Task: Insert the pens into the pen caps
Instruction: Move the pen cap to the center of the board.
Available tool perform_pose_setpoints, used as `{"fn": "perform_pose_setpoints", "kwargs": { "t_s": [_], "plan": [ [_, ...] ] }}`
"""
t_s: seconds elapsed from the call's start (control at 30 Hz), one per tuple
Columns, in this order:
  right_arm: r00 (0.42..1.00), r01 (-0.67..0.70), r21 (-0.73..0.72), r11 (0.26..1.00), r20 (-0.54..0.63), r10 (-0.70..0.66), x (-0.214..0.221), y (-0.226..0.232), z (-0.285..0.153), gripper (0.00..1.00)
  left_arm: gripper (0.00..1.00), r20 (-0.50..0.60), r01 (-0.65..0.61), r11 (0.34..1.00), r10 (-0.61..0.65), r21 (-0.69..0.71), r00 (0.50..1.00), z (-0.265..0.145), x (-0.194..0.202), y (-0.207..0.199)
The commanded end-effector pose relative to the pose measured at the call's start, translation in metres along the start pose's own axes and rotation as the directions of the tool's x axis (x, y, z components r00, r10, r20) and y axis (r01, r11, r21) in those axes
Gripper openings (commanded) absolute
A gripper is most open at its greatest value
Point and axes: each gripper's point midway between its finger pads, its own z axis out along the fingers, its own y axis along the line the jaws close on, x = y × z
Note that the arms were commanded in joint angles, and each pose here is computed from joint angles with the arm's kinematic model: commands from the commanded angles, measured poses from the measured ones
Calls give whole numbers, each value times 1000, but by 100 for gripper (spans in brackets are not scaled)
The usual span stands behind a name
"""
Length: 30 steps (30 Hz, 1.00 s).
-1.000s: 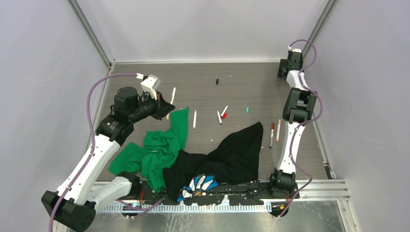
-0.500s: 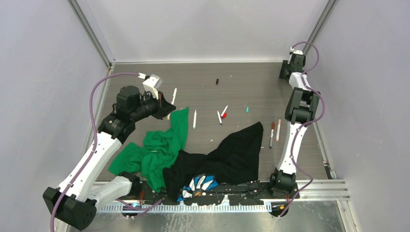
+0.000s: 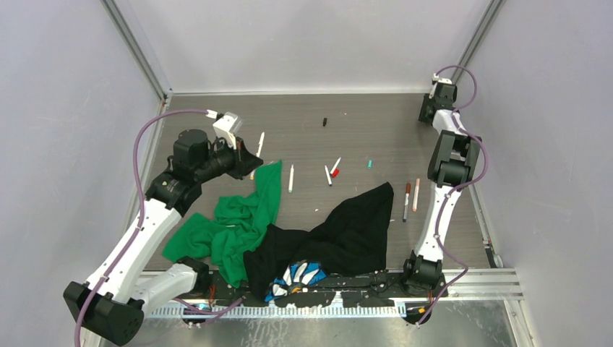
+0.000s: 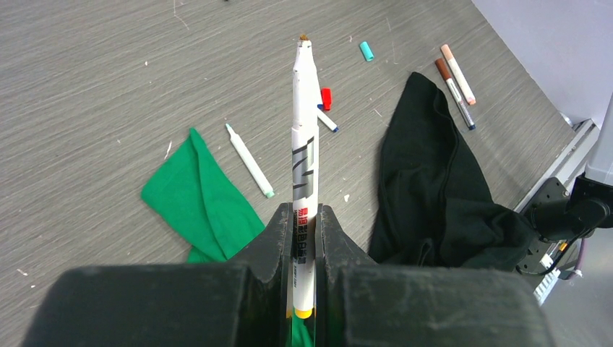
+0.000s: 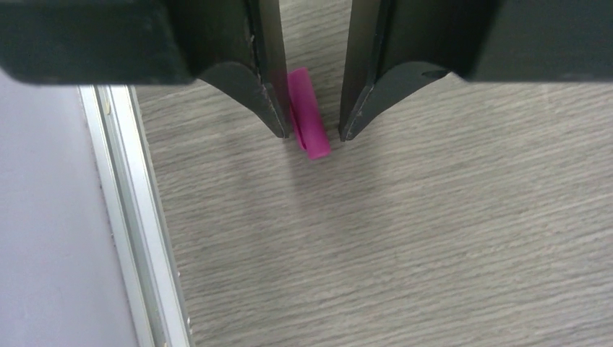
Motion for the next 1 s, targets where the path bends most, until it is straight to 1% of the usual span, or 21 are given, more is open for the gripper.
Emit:
{"fn": "perform_pose_setpoints", "kwargs": {
  "t_s": [0.0, 0.03, 0.07, 0.13, 0.27, 0.4, 0.6, 0.77, 0.87, 0.97],
  "plan": [
    [961, 27, -36, 999, -274, -36, 79, 1, -21, 35, 0, 80, -30, 999, 26, 42, 996, -6, -20, -12],
    [956, 26, -44, 999, -291, -38, 87, 2, -22, 33, 0, 80, -30, 999, 26, 41, 996, -7, -20, -12],
    [959, 29, -51, 998, -280, -42, 81, 3, -29, 31, 0, 82, -30, 999, 27, 41, 996, -7, -20, -12],
    [955, 34, -55, 998, -292, -48, 87, 3, -33, 25, 0, 87, -31, 999, 27, 44, 996, -8, -21, -13],
    [948, 31, -77, 997, -313, -54, 95, 6, -43, 10, 0, 91, -33, 999, 30, 38, 995, -9, -21, -13],
    [956, 5, -105, 994, -291, -35, 92, 19, -58, 1, 0, 100, -37, 999, 34, 28, 994, -11, -22, -12],
    [962, -11, -132, 991, -272, -25, 93, 57, -86, 1, 0, 116, -45, 999, 45, -9, 992, -15, -23, -8],
    [969, -16, -182, 983, -246, -30, 100, 101, -122, 1, 0, 108, -47, 996, 55, -74, 993, -15, -21, 4],
    [971, -30, -258, 966, -236, -33, 102, 137, -151, 1, 0, 95, -44, 993, 55, -112, 994, -15, -18, 11],
    [970, 4, -345, 939, -227, -87, 108, 180, -189, 1, 0, 93, -44, 988, 58, -145, 994, -16, -18, 17]
  ]
}}
